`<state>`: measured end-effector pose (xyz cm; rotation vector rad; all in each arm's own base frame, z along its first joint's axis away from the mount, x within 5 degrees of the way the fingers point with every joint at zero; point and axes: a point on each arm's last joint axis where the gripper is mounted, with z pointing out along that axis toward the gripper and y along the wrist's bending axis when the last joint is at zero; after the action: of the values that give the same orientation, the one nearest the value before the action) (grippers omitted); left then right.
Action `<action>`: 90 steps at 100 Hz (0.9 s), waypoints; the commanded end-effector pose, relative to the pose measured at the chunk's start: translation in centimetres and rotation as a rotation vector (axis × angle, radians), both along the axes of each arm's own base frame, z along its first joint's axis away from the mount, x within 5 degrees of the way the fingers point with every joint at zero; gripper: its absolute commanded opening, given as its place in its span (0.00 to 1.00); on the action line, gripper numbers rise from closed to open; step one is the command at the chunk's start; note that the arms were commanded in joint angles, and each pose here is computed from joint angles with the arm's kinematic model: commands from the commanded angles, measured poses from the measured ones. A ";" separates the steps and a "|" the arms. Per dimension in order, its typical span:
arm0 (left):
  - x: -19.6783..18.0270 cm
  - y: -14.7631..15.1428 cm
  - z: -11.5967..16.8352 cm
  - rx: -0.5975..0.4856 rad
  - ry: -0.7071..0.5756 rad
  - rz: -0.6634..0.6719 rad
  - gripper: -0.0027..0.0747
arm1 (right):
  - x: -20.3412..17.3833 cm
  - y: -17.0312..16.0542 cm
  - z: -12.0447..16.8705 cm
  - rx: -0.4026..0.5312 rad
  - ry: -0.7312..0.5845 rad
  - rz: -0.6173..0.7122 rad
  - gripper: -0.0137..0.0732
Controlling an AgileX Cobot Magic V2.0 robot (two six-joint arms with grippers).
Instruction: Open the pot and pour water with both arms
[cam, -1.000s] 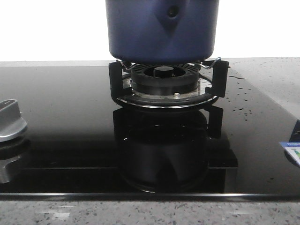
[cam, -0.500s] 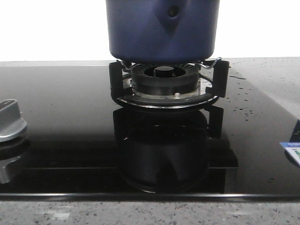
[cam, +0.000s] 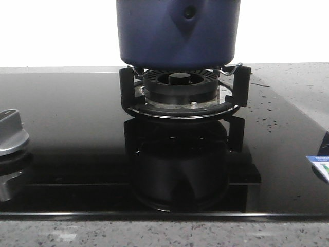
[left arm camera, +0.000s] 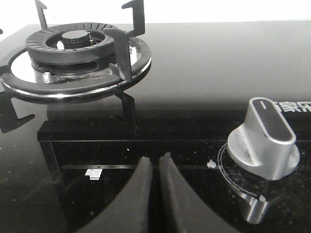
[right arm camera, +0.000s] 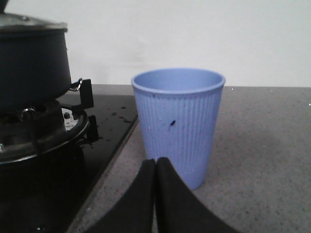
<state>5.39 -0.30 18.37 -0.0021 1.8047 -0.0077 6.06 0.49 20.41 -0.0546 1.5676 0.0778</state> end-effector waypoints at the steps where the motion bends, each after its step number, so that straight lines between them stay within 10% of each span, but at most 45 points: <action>1: 0.0 0.1 -1.0 -0.024 -0.029 0.013 0.01 | 0.1 0.1 -0.7 -0.009 0.009 0.006 0.08; 90: 0.0 0.1 -1.0 -0.024 -0.029 0.013 0.01 | -0.2 -0.4 -3.1 0.013 0.276 -0.052 0.08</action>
<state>5.39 -0.30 18.37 -0.0021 1.8047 -0.0077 5.74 -0.04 17.87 0.0259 1.8512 0.0574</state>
